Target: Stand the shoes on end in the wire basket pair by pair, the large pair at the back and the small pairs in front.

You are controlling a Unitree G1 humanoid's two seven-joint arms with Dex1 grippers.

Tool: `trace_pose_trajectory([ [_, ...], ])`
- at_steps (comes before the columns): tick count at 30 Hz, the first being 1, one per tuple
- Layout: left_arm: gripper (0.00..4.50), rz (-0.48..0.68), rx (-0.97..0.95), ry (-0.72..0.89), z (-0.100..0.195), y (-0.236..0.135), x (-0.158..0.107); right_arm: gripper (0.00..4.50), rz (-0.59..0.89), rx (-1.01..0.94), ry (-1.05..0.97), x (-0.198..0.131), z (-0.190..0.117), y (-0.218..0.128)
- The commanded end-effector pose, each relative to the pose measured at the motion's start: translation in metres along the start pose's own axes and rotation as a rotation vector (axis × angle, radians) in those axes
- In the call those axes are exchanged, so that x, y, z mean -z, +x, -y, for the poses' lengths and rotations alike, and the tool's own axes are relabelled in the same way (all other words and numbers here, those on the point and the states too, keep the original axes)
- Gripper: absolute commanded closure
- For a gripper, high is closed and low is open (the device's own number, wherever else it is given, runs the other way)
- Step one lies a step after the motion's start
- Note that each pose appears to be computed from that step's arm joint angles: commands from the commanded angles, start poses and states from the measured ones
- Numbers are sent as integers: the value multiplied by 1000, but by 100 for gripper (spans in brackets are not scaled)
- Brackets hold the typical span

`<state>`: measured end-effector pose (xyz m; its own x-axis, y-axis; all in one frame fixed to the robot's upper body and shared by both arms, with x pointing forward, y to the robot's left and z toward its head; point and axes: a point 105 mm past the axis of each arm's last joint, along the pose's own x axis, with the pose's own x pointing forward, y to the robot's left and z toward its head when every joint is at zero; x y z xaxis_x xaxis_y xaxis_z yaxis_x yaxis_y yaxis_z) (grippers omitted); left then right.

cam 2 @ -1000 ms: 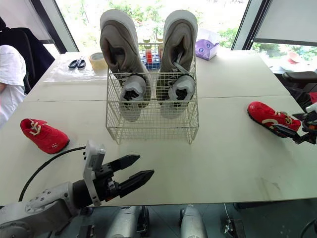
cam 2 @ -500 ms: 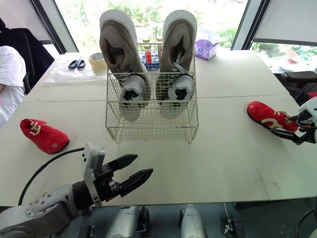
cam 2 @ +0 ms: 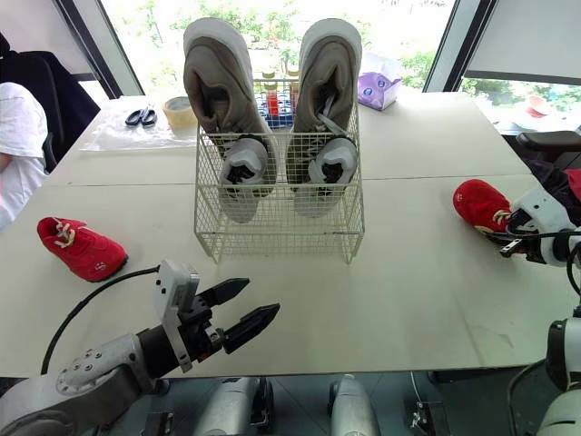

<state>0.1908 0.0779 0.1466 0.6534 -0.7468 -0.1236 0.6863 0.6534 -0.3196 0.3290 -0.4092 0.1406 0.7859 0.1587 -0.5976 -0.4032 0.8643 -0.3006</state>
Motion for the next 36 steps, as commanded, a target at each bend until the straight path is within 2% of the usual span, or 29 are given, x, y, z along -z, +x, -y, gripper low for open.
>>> trace_pose_trajectory([
  [1,0,24,3,11,4,-1,-2,446,75,72,91,-19,16,-10],
  [6,0,33,-4,5,1,3,-1,446,163,51,297,-45,18,-14],
  [10,0,34,3,7,0,6,0,446,192,-21,362,-59,9,-18],
  [15,0,33,7,10,-7,10,-1,446,127,-97,623,-68,-18,-3],
  [19,0,27,9,10,-9,11,1,446,58,-127,668,-61,-39,7],
  [23,0,24,11,12,-11,11,1,299,32,-101,573,-52,-46,8],
  [27,0,11,64,17,-2,10,2,97,100,-87,451,-59,-42,-7],
  [30,0,-5,91,22,2,8,4,97,190,-135,473,-71,-42,-29],
  [32,0,-14,110,23,0,8,3,97,243,-183,465,-78,-46,-57],
  [36,0,-3,130,38,-7,15,-4,97,252,-215,430,-83,-60,-83],
])
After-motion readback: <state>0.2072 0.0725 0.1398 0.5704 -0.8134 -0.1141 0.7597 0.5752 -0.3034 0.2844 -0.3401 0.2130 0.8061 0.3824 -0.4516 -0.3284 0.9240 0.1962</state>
